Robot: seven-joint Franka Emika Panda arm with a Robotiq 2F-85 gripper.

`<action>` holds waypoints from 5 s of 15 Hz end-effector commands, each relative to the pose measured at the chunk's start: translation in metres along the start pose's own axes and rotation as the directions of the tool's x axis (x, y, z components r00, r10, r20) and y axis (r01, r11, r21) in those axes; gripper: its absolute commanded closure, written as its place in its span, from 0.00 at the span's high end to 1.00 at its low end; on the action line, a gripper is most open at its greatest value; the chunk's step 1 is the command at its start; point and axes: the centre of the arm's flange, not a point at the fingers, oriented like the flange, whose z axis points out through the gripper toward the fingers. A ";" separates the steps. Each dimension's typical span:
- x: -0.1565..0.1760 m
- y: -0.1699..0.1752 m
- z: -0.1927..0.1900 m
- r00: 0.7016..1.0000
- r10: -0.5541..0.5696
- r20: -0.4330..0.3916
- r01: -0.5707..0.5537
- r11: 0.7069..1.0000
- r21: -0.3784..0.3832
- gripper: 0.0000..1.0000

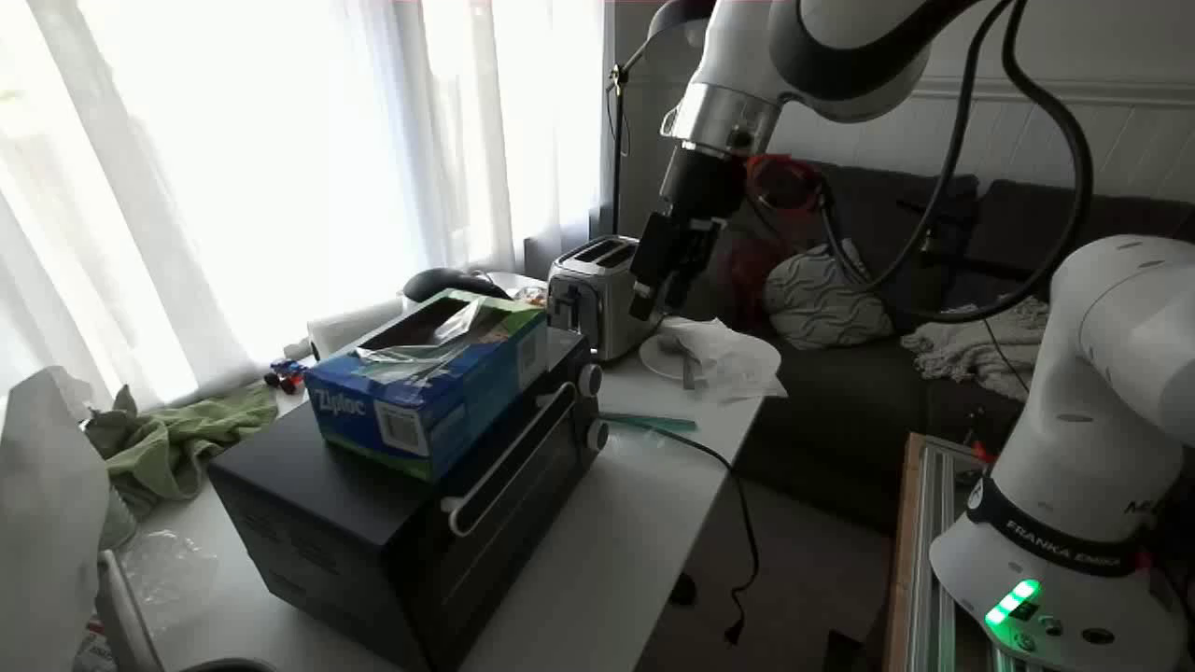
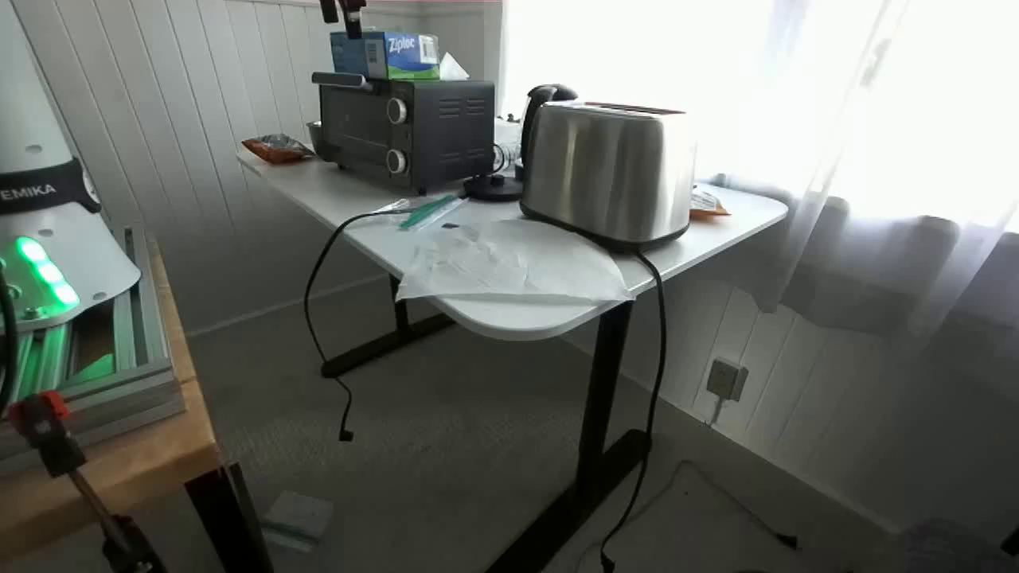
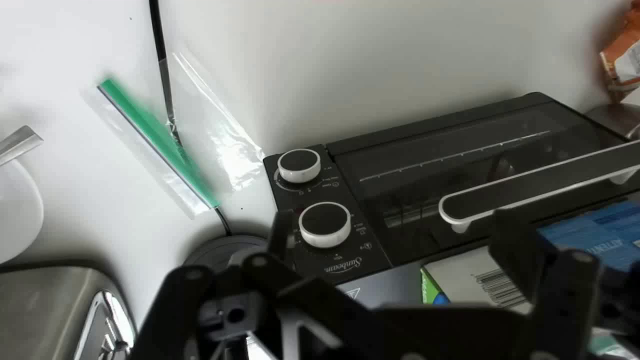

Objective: Remove the zip lock bag from on top of the blue box on the microwave and put it on the table

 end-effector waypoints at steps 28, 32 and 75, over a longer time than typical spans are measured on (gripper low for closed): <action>0.149 -0.142 -0.012 0.928 0.373 0.020 -0.371 0.926 -0.070 1.00; 0.157 -0.136 -0.001 0.946 0.311 0.096 -0.302 0.949 -0.095 1.00; 0.166 -0.116 0.016 0.958 -0.204 0.201 0.180 0.975 0.128 0.00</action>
